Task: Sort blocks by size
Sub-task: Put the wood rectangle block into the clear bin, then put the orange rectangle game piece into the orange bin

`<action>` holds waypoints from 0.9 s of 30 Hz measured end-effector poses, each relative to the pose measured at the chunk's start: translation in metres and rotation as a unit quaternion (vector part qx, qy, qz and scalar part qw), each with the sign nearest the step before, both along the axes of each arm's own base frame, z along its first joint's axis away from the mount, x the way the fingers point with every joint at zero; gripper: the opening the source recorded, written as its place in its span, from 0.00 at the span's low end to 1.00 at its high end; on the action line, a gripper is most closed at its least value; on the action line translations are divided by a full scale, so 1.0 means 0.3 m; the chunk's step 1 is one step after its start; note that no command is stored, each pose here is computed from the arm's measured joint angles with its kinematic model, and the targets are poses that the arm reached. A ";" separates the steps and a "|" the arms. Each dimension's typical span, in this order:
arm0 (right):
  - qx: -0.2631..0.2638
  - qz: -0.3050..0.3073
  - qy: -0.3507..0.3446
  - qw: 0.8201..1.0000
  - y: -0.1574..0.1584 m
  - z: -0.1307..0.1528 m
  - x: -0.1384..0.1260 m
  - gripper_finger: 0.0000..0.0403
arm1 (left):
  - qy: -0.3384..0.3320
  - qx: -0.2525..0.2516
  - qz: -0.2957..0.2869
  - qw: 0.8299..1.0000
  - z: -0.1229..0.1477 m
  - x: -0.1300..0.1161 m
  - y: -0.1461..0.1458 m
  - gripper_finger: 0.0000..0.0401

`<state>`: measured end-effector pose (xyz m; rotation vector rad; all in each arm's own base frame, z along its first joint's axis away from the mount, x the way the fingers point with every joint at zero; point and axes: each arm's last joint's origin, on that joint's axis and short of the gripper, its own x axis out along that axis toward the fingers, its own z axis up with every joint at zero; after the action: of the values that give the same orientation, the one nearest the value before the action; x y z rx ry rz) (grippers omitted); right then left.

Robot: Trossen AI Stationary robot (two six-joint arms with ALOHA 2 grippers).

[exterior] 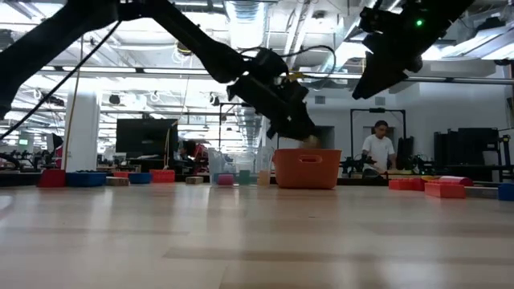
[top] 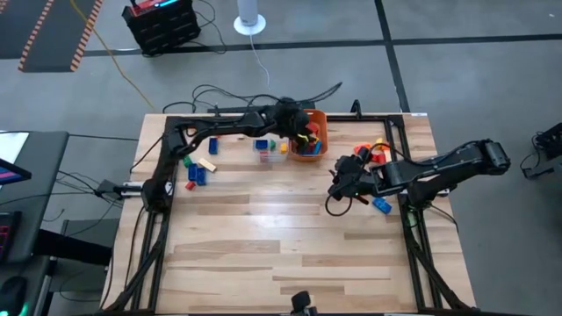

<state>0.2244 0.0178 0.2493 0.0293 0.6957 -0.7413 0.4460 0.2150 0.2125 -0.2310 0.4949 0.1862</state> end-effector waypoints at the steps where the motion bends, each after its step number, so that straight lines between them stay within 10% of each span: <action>1: 0.002 0.002 -0.001 1.000 0.006 0.000 -0.001 0.56 | 0.002 0.000 -0.001 1.000 0.001 0.001 -0.001 0.51; 7: 0.019 -0.020 0.022 0.999 0.032 -0.019 -0.041 0.56 | 0.015 0.023 -0.034 0.999 0.093 -0.036 -0.034 0.68; 15: 0.064 -0.108 0.056 0.991 0.011 -0.050 -0.092 0.56 | 0.038 0.097 -0.088 0.991 0.170 -0.128 -0.270 0.64; 27: 0.229 -0.064 0.182 0.954 -0.020 -0.146 -0.131 0.57 | -0.009 0.090 -0.081 0.993 0.120 -0.426 -0.562 0.61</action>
<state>0.1851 0.0118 0.2054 0.3713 1.2194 -0.7027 0.3182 0.0463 0.2486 -0.0148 0.4729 0.0688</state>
